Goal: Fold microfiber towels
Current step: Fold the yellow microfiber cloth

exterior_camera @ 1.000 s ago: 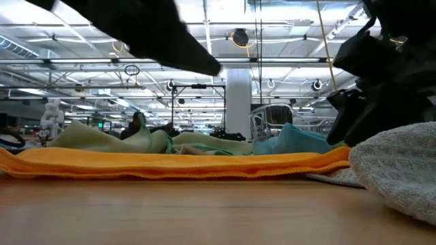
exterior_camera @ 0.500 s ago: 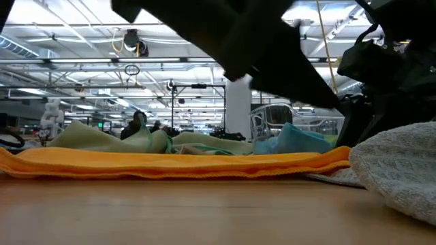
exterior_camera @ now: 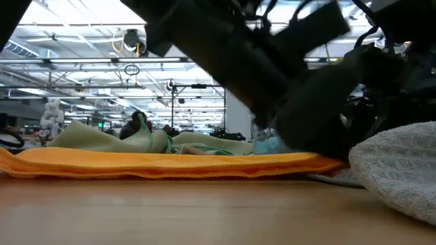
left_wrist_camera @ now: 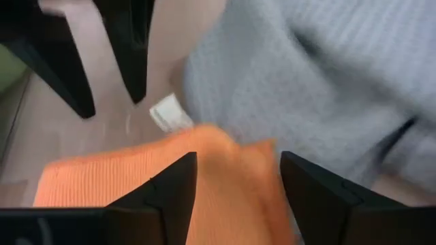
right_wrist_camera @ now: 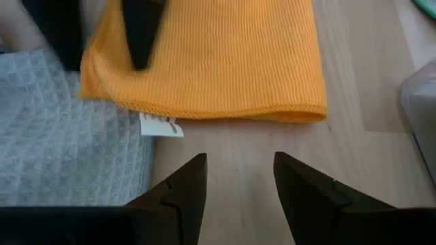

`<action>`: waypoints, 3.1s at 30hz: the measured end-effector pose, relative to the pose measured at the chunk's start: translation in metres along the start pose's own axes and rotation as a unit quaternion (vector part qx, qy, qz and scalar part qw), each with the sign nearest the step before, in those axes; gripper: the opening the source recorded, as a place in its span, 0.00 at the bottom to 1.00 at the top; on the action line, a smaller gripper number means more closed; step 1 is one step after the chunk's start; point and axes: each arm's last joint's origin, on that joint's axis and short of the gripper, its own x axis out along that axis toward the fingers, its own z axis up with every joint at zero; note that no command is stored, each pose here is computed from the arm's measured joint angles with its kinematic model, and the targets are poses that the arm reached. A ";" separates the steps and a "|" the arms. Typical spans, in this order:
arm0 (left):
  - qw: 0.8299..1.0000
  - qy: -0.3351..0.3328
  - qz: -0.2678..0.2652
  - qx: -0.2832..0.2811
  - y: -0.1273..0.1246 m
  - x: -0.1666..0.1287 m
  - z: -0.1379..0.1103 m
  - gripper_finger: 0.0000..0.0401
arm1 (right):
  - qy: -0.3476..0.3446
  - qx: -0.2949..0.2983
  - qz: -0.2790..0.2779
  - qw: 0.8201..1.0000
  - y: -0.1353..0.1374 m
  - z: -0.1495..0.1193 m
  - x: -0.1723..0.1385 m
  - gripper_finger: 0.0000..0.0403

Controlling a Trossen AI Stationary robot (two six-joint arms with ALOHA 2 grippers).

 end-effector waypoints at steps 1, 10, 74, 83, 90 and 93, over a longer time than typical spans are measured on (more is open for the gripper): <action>1.000 0.003 0.000 0.003 0.000 0.001 -0.001 0.53 | 0.001 0.002 0.000 1.000 0.000 0.000 0.000 0.40; 0.999 0.024 -0.032 -0.002 0.004 0.006 -0.008 0.23 | -0.006 0.005 0.001 1.000 0.000 0.001 0.000 0.40; 0.987 0.014 0.080 -0.136 0.004 -0.034 0.017 0.01 | -0.166 0.012 -0.002 0.986 0.044 0.014 -0.005 0.56; 0.978 -0.005 0.136 -0.159 -0.009 -0.041 0.017 0.01 | -0.189 -0.030 -0.005 0.982 0.052 0.010 0.019 0.64; 0.977 -0.012 0.148 -0.155 -0.015 -0.044 0.018 0.01 | -0.195 -0.019 -0.024 0.980 0.045 0.007 0.040 0.39; 0.978 -0.011 0.147 -0.151 -0.016 -0.044 0.018 0.03 | -0.202 -0.013 -0.025 0.979 0.043 0.012 0.044 0.20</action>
